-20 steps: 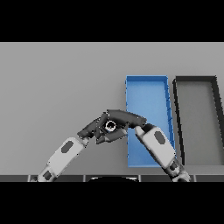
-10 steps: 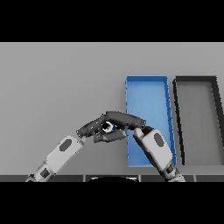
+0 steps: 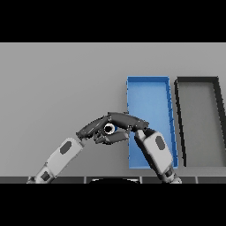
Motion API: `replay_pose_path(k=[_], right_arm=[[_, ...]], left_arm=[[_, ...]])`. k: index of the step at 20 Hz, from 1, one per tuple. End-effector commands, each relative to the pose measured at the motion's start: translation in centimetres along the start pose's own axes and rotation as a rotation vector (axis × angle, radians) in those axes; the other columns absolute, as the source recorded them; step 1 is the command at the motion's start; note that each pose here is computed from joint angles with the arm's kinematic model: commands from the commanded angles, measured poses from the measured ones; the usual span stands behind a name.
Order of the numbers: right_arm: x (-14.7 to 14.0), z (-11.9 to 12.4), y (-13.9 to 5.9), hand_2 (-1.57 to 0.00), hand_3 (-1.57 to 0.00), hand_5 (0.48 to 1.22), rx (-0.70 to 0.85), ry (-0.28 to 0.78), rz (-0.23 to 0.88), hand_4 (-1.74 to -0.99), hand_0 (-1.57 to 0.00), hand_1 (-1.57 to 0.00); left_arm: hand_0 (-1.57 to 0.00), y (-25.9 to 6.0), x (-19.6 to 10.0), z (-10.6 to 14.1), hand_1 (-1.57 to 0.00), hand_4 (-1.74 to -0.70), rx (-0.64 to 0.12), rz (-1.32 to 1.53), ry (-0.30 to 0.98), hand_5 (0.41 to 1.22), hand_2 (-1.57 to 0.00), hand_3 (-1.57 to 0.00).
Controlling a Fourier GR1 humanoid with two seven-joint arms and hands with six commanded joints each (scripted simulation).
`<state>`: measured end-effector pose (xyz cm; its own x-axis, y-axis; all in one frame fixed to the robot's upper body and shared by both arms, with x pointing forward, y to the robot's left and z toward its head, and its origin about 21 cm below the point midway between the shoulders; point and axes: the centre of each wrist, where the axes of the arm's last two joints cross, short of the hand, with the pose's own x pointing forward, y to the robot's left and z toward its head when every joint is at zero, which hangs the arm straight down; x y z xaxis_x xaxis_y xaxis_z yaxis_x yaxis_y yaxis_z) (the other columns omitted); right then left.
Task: Pick up the blue pipe and place it into the blue bin.
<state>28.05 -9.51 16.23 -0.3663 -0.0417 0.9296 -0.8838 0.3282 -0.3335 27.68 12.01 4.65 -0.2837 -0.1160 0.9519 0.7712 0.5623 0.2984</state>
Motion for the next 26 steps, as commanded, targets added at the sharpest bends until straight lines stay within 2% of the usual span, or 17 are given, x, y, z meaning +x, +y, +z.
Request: replay_pose_path(k=[1,4,6,10,12,14,17,19,22,26], right_arm=[[0.0,-0.1,-0.4,-1.57,-1.57,1.220,-0.010,0.018,0.003,-1.488,-1.57,-1.57],[0.1,-0.1,-0.9,-1.57,-1.57,1.220,-0.024,-0.001,-0.047,-1.492,-1.57,-1.57],[0.4,-0.4,-0.9,-1.57,-1.57,1.221,-0.013,-0.031,-0.175,-1.492,-1.57,-1.57],[2.3,-0.5,-2.8,-1.57,-1.57,1.221,-0.017,-0.043,-0.312,-1.494,-1.57,-1.57],[4.8,-1.2,-3.5,-1.57,-1.57,1.221,-0.028,-0.083,-0.304,-1.492,-1.57,-1.57],[7.1,-1.3,-5.1,-1.57,-1.57,1.221,-0.068,-0.103,-0.290,-1.493,-1.57,-1.57],[9.8,-1.7,-7.4,-1.57,-1.57,1.221,-0.065,-0.167,-0.188,-1.495,-1.57,-1.57],[11.1,-1.8,-9.4,-1.57,-1.57,1.221,-0.145,-0.196,-0.173,-1.496,-1.57,-1.57],[11.2,-0.9,-11.9,-1.57,-1.57,1.221,-0.296,-0.175,-0.127,-1.498,-1.57,-1.57],[9.2,2.2,-16.1,-1.57,-1.57,1.221,-0.505,-0.033,-0.124,-1.498,-1.57,-1.57]], left_arm=[[-0.03,-0.1,0.2,-0.2,-0.03,-0.85,0.015,0.008,0.046,0.623,-0.03,-0.01],[-0.02,-0.2,-0.1,0.0,-0.01,-0.88,0.026,0.025,0.108,0.605,-0.01,-0.01],[-0.01,-0.5,-0.2,0.0,-0.01,-0.88,0.024,0.011,0.113,0.572,-0.01,0.00],[0.00,-0.6,-0.2,0.5,0.00,-0.87,0.017,0.008,0.122,0.529,0.00,0.00],[0.00,-0.4,-0.3,0.7,0.00,-0.86,0.019,0.009,0.139,0.515,0.00,0.00],[0.00,-0.2,-0.5,0.8,0.00,-0.86,0.017,0.005,0.141,0.503,0.00,0.00],[0.00,-0.6,-0.2,0.9,0.00,-0.87,0.006,0.012,0.126,0.486,0.00,0.00],[0.00,-0.1,0.0,0.8,0.00,-0.87,0.012,0.008,0.118,0.484,0.00,0.00],[0.00,-0.2,0.0,1.2,0.00,-0.86,0.015,0.010,0.132,0.484,0.00,0.00],[0.00,-0.2,0.4,0.9,0.00,-0.84,0.031,-0.010,0.146,0.474,0.00,0.00]])
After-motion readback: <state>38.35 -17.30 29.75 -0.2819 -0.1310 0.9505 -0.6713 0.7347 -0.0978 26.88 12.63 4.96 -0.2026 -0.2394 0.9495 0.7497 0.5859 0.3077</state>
